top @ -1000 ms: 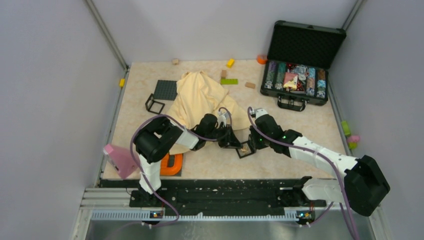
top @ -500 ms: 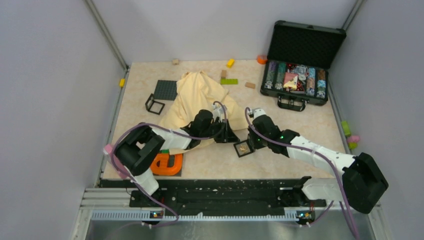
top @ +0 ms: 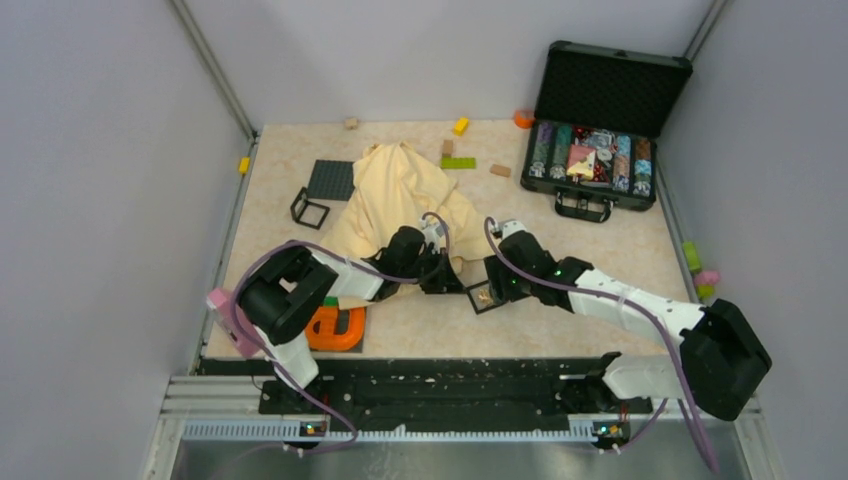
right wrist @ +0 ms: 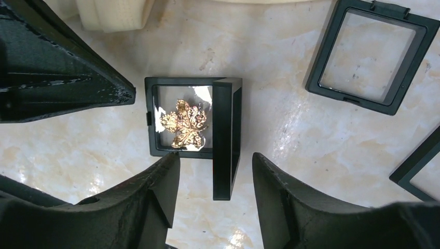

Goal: Remove the brooch from the garment

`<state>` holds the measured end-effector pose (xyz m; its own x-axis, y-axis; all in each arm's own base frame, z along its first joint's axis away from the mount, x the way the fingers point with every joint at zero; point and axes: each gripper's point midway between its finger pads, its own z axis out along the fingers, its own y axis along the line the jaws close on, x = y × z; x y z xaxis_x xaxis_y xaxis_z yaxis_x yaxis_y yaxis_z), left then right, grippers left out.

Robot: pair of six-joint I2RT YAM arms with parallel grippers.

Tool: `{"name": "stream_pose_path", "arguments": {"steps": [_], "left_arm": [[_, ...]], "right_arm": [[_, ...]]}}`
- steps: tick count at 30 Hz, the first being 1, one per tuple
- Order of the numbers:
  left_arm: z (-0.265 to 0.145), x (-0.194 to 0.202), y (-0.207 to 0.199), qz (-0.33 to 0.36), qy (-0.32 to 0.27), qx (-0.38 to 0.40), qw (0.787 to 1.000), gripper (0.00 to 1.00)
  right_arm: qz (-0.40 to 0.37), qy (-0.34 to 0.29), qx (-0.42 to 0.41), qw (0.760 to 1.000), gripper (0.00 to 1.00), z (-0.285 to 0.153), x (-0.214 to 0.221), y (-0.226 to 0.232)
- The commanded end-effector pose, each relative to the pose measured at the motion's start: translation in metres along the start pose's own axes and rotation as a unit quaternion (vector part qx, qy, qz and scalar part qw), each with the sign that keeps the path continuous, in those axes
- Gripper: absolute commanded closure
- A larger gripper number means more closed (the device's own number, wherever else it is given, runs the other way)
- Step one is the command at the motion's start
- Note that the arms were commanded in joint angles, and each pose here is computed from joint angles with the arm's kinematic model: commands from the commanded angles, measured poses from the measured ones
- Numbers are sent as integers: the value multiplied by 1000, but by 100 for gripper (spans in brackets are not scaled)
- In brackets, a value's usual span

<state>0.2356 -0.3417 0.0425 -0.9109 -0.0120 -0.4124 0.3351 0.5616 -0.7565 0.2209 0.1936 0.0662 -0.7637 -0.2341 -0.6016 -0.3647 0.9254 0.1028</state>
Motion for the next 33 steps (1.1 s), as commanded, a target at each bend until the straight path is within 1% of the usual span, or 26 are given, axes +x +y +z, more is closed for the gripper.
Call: {"name": "stream_pose_path", "arguments": {"steps": [1, 3, 6, 16, 20, 23, 24, 28, 33], "left_arm": [[4, -2, 7, 14, -4, -9, 1000, 96], [5, -1, 9, 14, -3, -9, 1000, 97], [7, 0, 11, 13, 0, -9, 1000, 97], [16, 3, 18, 6, 6, -9, 1000, 99], [17, 6, 20, 5, 8, -10, 1000, 100], [17, 6, 21, 5, 8, -10, 1000, 100], [17, 6, 21, 5, 8, -10, 1000, 100], [13, 5, 19, 8, 3, -10, 1000, 100], [-3, -2, 18, 28, -13, -36, 999, 99]], "right_arm": [[17, -44, -26, 999, 43, -20, -31, 16], [20, -48, -23, 998, 43, -22, -33, 15], [21, -49, -43, 998, 50, -24, -35, 22], [34, -27, -111, 993, 61, -10, -25, 49], [41, -23, -126, 991, 68, -3, -21, 55], [49, -17, -131, 990, 78, 6, -15, 58], [51, -12, -130, 990, 79, 11, -12, 57], [56, -3, -122, 991, 81, 19, -5, 55], [51, -21, -115, 992, 81, 11, -16, 53]]}}
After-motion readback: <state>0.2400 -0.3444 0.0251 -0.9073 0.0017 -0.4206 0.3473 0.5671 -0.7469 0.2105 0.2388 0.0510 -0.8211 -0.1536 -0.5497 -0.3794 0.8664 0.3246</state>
